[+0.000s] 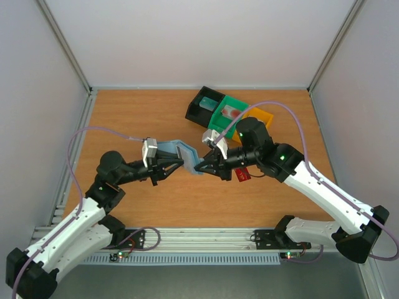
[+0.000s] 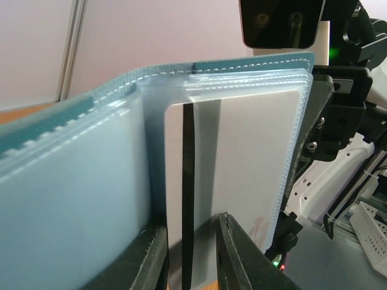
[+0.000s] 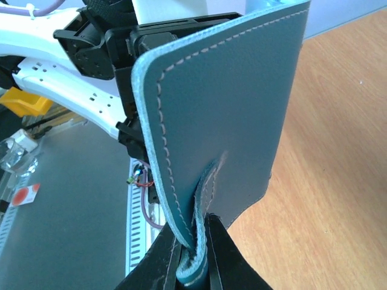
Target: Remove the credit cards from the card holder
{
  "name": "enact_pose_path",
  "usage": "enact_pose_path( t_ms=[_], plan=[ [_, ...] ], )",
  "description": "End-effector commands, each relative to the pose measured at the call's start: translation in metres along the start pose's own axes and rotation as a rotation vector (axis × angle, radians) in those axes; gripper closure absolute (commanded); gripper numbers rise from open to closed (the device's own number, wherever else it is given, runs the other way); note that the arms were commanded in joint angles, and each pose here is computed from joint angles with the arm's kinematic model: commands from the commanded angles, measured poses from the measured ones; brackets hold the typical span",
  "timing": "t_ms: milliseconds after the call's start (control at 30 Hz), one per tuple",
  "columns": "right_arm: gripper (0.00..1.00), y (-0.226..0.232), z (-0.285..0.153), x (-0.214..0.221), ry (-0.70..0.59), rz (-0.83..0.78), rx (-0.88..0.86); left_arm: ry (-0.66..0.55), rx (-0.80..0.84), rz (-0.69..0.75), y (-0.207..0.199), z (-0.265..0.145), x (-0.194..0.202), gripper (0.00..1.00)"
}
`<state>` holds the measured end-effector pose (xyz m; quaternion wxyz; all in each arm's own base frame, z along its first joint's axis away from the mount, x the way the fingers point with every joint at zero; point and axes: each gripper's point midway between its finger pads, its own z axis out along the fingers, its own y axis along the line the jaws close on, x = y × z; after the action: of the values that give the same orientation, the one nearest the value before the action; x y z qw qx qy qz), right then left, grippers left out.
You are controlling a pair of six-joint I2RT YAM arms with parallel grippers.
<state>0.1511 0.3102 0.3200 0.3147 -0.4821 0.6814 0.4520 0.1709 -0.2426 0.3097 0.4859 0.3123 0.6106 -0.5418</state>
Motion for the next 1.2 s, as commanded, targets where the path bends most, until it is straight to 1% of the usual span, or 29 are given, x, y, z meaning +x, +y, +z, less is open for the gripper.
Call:
enact_pose_path(
  t_ms=[0, 133, 167, 200, 267, 400, 467, 533, 600, 700, 733, 867, 967, 1033, 1133, 1167],
  plan=[
    [0.99, -0.026, 0.000, -0.007, -0.025, -0.012, 0.108, -0.071, 0.192, 0.156, -0.051, -0.007, -0.031, 0.81],
    [0.99, -0.038, -0.001, -0.009, -0.033, 0.000, 0.155, -0.072, 0.209, 0.170, -0.056, -0.009, -0.034, 0.89],
    [0.99, -0.042, -0.001, -0.009, -0.032, 0.006, 0.171, -0.077, 0.211, 0.175, -0.058, -0.009, -0.036, 0.93],
    [0.99, -0.046, -0.001, -0.008, -0.031, 0.015, 0.183, -0.080, 0.213, 0.174, -0.059, -0.010, -0.038, 0.99],
    [0.99, -0.052, 0.000, -0.011, -0.040, 0.029, 0.187, -0.092, 0.216, 0.171, -0.063, -0.011, -0.044, 1.00],
    [0.97, -0.046, 0.004, -0.018, -0.061, 0.013, 0.134, -0.089, 0.209, 0.144, -0.063, -0.012, -0.046, 1.00],
    [0.90, -0.038, 0.004, -0.019, -0.068, -0.006, 0.092, -0.088, 0.198, 0.129, -0.062, -0.013, -0.046, 1.00],
    [0.78, -0.025, 0.004, -0.017, -0.062, -0.026, 0.017, -0.088, 0.186, 0.120, -0.059, -0.013, -0.044, 1.00],
    [0.69, -0.016, 0.004, -0.012, -0.047, -0.026, -0.032, -0.088, 0.174, 0.114, -0.055, -0.013, -0.043, 1.00],
    [0.52, -0.011, 0.001, -0.002, -0.011, -0.025, -0.042, -0.087, 0.155, 0.102, -0.051, -0.012, -0.042, 1.00],
    [0.49, -0.011, -0.001, 0.002, 0.001, -0.028, -0.029, -0.087, 0.146, 0.099, -0.049, -0.013, -0.041, 1.00],
    [0.36, -0.011, -0.012, 0.017, 0.031, -0.055, 0.016, -0.087, 0.123, 0.102, -0.044, -0.015, -0.041, 1.00],
    [0.24, -0.002, -0.020, 0.022, 0.037, -0.077, -0.011, -0.082, 0.109, 0.096, -0.041, -0.016, -0.039, 1.00],
    [0.19, 0.003, -0.023, 0.023, 0.046, -0.089, -0.025, -0.077, 0.103, 0.096, -0.039, -0.016, -0.037, 1.00],
    [0.14, 0.003, -0.021, 0.019, 0.046, -0.076, -0.040, -0.069, 0.112, 0.101, -0.040, -0.015, -0.034, 1.00],
    [0.08, 0.003, -0.019, 0.014, 0.035, -0.071, -0.054, -0.067, 0.120, 0.104, -0.041, -0.015, -0.034, 1.00]
  ],
)
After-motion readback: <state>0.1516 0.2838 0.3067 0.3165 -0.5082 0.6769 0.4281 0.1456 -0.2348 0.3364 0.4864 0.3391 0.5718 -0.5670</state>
